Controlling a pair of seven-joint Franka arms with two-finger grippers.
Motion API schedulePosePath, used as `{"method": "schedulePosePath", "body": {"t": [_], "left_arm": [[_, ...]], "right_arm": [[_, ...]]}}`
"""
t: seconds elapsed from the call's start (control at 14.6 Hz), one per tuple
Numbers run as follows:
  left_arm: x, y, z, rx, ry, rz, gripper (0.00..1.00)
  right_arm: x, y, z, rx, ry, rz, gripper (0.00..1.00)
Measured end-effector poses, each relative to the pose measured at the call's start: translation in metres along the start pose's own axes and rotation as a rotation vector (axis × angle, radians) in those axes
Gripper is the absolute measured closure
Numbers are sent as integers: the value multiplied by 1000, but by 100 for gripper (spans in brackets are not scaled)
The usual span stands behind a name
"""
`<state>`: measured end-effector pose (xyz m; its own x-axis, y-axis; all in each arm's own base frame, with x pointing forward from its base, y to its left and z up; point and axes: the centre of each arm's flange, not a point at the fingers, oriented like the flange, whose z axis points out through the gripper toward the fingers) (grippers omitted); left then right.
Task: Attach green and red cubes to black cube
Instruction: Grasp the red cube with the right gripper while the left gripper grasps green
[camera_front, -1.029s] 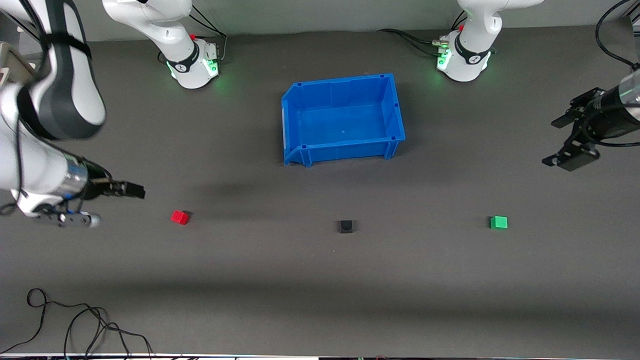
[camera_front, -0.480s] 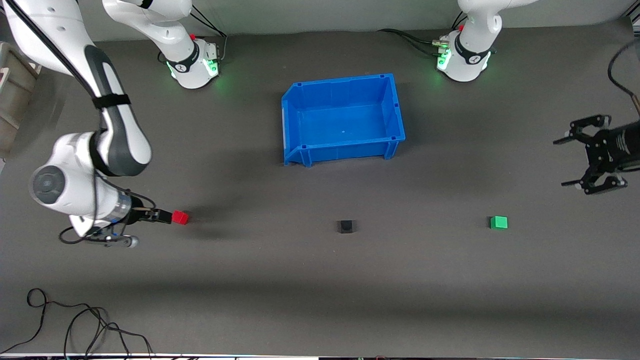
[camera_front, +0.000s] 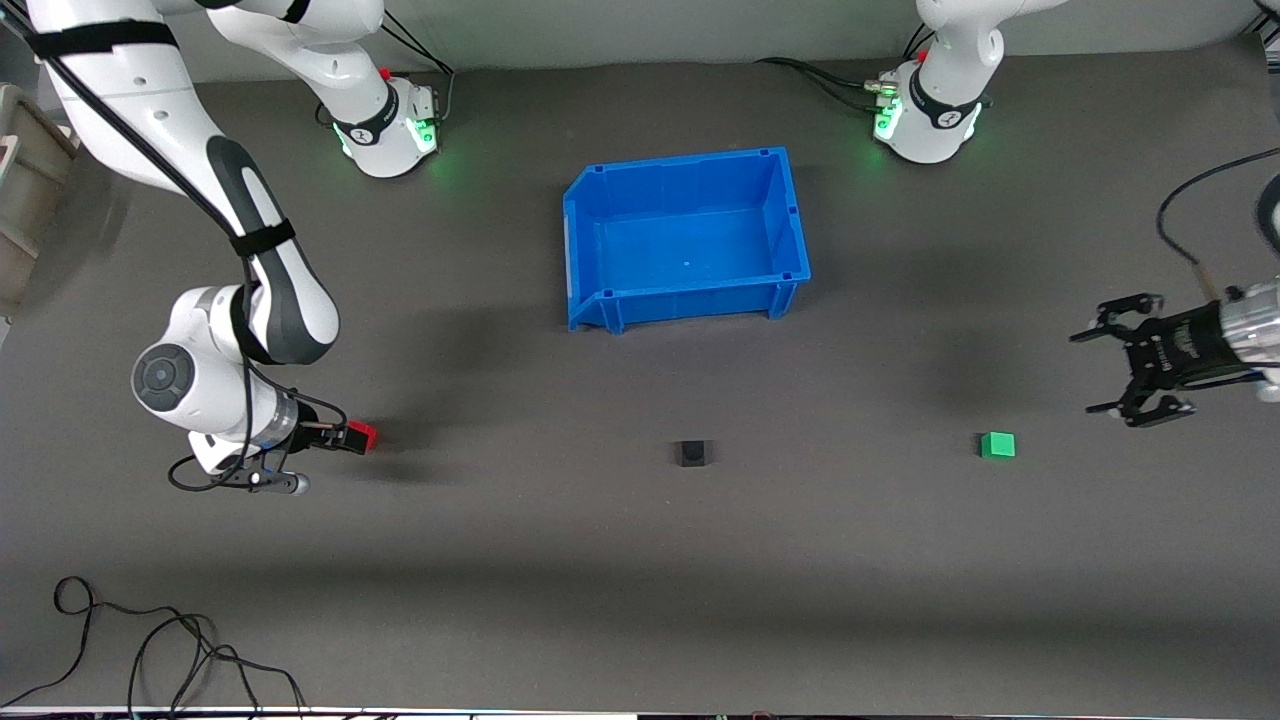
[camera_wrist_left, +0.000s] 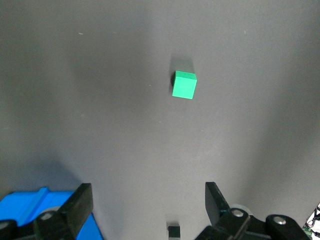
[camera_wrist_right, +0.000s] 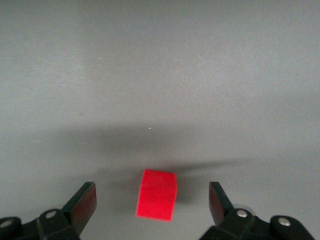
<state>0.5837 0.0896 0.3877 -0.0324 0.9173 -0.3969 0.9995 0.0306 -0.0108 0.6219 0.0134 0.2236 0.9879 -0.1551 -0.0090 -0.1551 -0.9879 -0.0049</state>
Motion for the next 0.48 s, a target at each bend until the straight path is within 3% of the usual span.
{"method": "schedulePosePath", "body": {"t": [0.48], "left_arm": [[65, -2, 111, -60, -7, 168, 0]], "right_arm": [[-3, 6, 36, -7, -22, 78, 3]]}}
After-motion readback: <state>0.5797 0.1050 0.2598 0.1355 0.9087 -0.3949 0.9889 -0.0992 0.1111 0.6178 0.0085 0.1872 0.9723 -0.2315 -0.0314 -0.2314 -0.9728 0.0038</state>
